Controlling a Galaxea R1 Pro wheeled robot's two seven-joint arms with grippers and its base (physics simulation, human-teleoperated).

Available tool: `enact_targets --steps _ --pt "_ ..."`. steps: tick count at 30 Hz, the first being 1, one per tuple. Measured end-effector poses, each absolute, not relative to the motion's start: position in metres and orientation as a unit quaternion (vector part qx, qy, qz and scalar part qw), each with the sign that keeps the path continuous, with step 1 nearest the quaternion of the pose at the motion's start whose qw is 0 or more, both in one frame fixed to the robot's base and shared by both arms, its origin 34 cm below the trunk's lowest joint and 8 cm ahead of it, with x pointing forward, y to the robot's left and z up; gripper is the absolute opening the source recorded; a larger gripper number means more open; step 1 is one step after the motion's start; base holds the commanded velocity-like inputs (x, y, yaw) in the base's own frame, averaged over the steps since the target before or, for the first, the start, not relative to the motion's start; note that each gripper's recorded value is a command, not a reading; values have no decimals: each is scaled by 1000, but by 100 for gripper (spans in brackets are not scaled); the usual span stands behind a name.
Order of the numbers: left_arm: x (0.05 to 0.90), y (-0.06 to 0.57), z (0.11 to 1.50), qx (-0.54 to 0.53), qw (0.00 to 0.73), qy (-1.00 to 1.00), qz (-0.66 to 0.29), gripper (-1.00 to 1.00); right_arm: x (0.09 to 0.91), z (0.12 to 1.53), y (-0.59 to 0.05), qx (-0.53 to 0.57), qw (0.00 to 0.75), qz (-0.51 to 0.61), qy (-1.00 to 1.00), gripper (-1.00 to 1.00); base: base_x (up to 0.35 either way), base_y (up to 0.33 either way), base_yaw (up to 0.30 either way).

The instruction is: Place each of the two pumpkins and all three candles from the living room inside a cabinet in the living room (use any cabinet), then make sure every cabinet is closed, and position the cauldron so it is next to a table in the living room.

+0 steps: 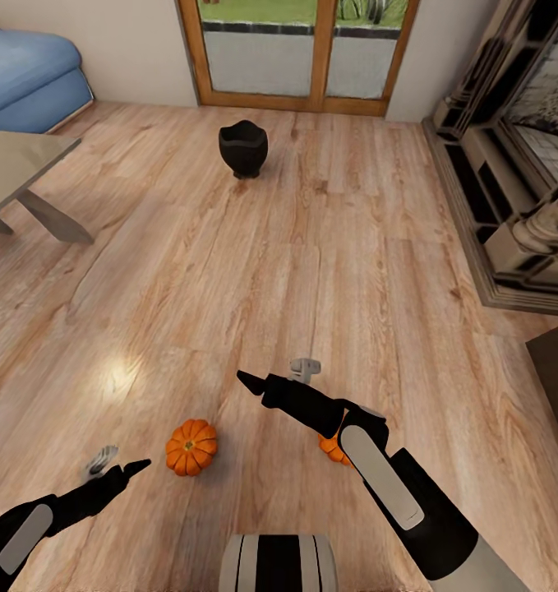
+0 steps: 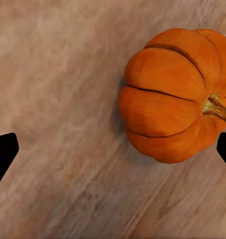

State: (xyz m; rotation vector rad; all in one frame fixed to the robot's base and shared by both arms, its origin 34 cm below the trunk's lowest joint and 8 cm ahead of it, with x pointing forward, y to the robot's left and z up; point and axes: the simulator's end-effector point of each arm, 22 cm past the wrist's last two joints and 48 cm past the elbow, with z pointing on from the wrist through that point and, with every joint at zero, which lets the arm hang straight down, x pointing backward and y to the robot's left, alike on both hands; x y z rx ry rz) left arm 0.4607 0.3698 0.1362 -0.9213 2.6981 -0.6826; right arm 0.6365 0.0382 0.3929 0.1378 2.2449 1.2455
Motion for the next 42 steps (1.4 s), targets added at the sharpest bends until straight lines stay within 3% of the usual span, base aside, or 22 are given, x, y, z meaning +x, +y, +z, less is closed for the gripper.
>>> enact_targets --steps 7,11,17,37,42 --pt "451 356 123 -307 91 919 -232 100 626 383 47 45 265 473 839 100 0 0 0" --pt "446 355 117 -308 84 919 -231 100 574 393 93 -14 203 534 820 100 0 0 0" --pt "439 355 108 -310 75 920 -227 100 555 397 105 -29 178 573 799 100 0 0 0" --pt "437 351 106 -310 74 918 -236 100 553 392 105 -26 173 576 799 100 0 0 0" --pt "445 329 116 -290 79 911 -281 100 553 392 106 -26 173 576 798 100 0 0 0"
